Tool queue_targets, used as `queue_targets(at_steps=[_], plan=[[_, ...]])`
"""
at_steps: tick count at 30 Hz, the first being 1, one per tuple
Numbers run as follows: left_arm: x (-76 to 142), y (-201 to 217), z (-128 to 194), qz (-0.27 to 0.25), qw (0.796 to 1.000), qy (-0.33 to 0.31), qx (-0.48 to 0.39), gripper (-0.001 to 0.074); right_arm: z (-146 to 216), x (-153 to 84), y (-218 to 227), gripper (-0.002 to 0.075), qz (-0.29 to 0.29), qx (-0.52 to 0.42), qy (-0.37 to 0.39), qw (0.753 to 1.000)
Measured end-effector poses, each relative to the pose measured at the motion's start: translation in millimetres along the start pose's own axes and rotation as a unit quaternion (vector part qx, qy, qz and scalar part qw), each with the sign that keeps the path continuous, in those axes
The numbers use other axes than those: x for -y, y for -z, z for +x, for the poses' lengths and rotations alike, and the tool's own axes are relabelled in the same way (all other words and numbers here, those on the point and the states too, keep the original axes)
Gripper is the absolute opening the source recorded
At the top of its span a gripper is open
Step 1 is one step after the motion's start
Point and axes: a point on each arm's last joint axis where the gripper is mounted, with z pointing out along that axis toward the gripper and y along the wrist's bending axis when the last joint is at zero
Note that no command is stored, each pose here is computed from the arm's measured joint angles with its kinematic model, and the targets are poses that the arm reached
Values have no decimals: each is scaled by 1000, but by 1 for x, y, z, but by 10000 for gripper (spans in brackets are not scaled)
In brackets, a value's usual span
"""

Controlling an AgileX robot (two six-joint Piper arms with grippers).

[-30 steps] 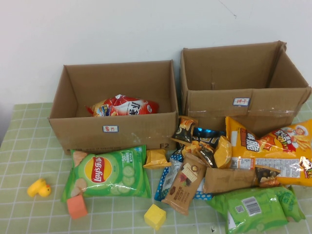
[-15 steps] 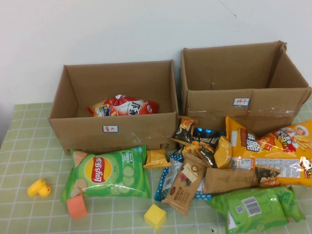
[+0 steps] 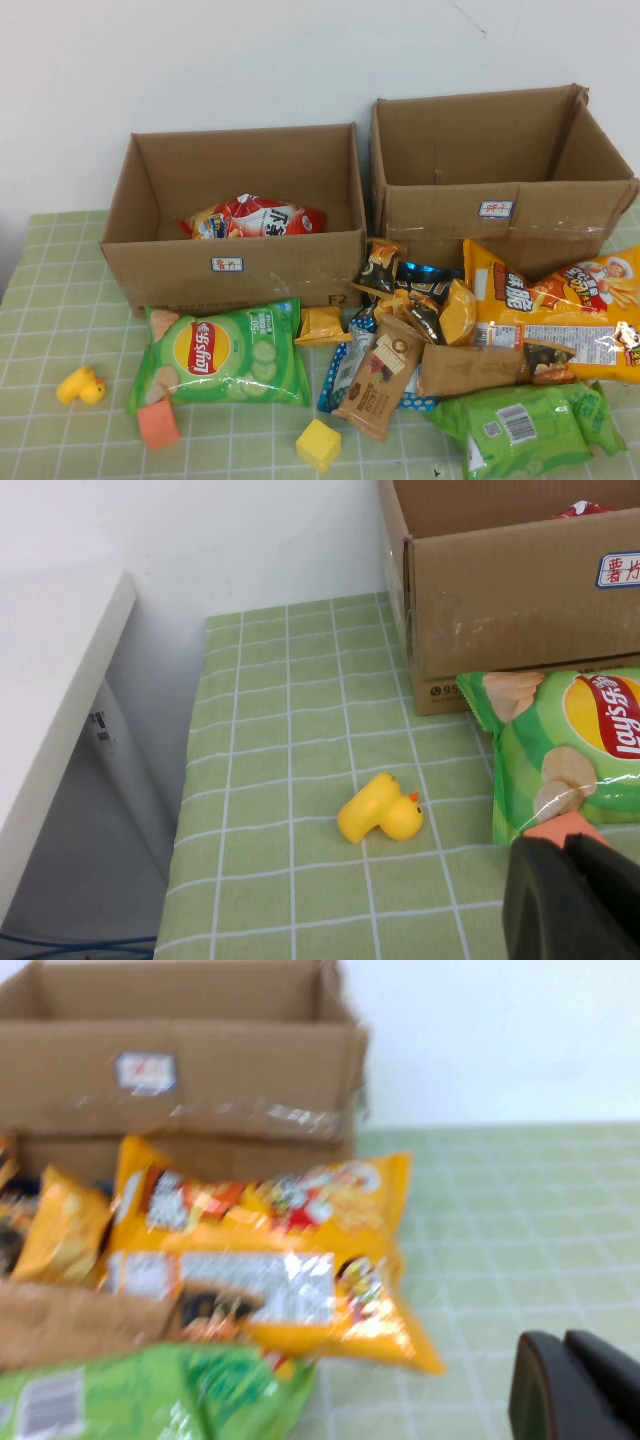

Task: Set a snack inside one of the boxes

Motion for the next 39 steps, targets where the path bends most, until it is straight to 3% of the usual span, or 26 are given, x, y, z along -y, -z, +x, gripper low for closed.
queue_targets(at_steps=[11,39], plan=[[0,0,0,0,1000,0,0,-2,5,-3,0,-2,-33,-31,9,999],[0,0,0,0,1000,-1,0,-2,6,-4,1,-2,-35,-38,8,999]])
